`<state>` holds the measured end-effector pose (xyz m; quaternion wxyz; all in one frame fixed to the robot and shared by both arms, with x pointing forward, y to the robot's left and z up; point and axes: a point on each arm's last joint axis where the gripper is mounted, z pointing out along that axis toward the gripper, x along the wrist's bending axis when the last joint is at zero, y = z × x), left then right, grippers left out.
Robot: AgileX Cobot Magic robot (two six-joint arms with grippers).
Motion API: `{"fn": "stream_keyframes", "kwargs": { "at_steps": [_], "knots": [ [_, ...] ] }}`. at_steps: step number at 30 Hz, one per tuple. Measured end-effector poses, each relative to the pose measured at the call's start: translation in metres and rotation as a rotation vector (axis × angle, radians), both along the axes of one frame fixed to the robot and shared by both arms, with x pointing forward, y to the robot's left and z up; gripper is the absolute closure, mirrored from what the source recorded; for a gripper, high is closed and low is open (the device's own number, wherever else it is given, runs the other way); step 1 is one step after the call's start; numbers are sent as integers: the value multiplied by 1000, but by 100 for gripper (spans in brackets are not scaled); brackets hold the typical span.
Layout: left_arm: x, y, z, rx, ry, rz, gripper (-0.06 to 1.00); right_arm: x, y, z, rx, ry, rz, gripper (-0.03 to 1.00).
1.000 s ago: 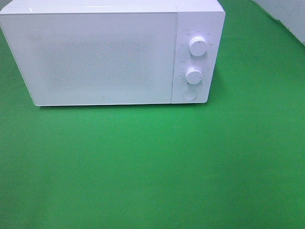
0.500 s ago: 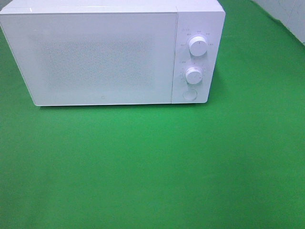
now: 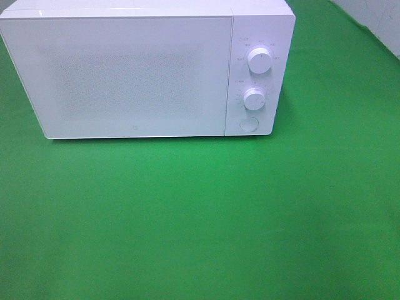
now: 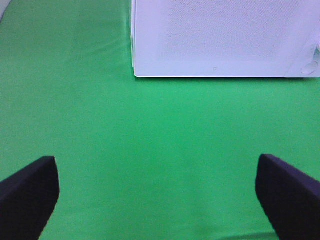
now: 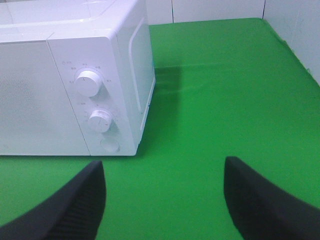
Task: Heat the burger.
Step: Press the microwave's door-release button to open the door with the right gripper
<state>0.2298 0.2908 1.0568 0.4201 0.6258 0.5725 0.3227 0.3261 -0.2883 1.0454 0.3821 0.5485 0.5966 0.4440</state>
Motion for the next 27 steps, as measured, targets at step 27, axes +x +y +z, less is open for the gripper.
{"fn": "stream_keyframes", "kwargs": {
  "at_steps": [27],
  "knots": [
    [0, 0, 0, 0, 0, 0, -5, 97, 21, -49, 9, -110, 64, 35]
  ]
}}
